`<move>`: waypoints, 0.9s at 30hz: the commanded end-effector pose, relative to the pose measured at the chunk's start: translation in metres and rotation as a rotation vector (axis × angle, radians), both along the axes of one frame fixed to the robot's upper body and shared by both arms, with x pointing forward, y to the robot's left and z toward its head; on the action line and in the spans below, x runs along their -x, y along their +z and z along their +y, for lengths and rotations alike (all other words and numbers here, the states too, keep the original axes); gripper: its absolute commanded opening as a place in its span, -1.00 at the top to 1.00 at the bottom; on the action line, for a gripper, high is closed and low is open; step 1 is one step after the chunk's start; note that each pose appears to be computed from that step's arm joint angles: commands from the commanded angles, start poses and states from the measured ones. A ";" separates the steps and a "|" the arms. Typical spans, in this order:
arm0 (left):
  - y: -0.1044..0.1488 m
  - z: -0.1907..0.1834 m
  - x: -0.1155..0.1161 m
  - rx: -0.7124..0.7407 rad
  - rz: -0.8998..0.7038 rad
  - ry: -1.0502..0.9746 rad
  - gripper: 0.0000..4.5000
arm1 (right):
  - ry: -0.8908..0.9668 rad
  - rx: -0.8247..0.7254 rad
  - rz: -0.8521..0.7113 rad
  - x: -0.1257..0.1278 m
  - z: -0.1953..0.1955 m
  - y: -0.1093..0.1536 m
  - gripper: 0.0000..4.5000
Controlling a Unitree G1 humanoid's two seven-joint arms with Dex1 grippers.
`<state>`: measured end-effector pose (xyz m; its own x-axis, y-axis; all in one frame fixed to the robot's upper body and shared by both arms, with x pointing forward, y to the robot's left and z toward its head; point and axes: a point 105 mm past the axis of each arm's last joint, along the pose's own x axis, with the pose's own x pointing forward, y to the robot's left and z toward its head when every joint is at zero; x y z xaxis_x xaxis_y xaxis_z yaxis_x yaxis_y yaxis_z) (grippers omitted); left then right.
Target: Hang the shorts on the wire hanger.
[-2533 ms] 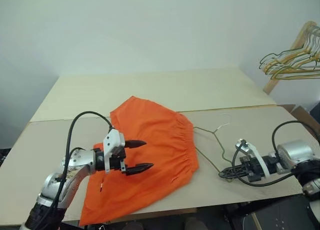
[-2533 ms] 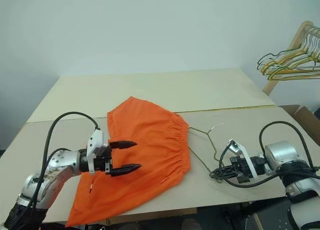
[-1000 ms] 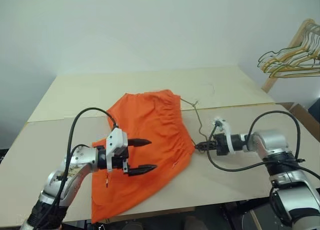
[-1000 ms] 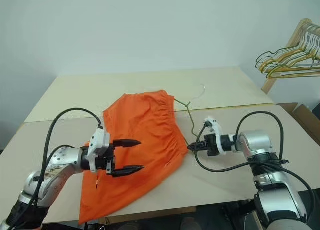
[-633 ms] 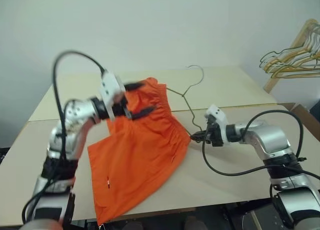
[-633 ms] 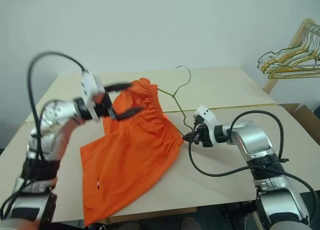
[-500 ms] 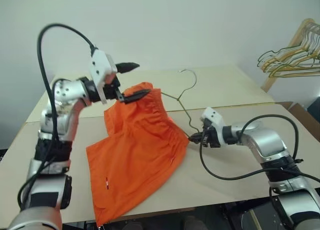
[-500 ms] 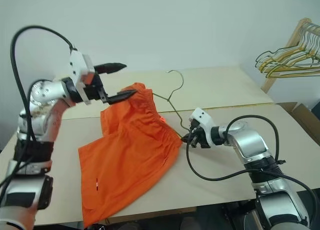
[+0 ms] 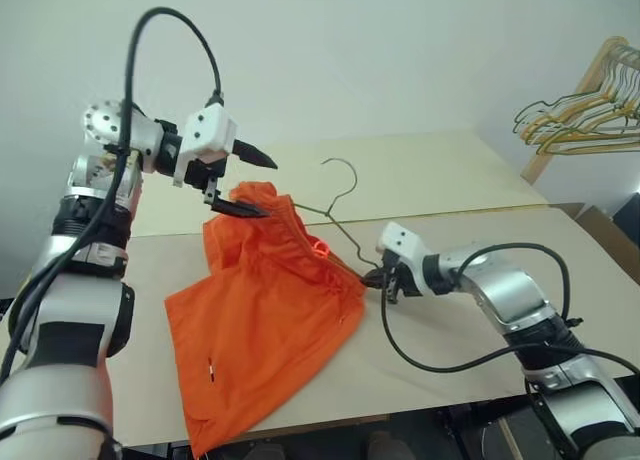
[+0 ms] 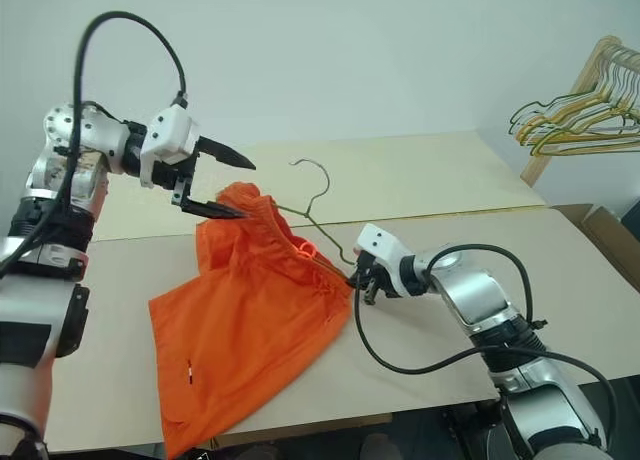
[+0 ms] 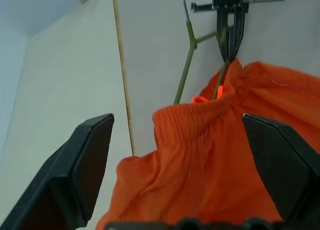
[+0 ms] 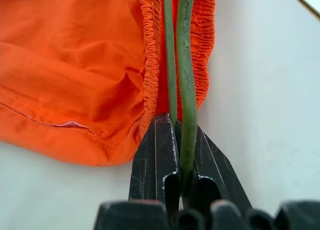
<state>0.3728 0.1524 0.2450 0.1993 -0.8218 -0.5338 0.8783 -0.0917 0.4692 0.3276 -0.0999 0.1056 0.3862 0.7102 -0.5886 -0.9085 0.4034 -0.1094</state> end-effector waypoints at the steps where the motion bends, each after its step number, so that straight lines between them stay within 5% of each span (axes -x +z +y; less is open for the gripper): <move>1: 0.004 0.005 -0.003 -0.099 -0.029 0.001 -0.98 | 0.055 -0.005 -0.110 -0.002 0.014 0.024 1.00; 4: -0.001 0.007 -0.007 -0.151 -0.007 0.018 -0.98 | 0.063 0.026 -0.123 -0.001 0.014 0.020 1.00; 17: -0.017 0.010 -0.011 -0.257 0.062 0.037 0.92 | 0.086 0.033 -0.148 0.003 0.018 0.023 1.00; 27: -0.020 0.006 -0.011 -0.239 0.063 0.023 0.99 | 0.166 0.038 -0.259 0.006 0.028 0.029 1.00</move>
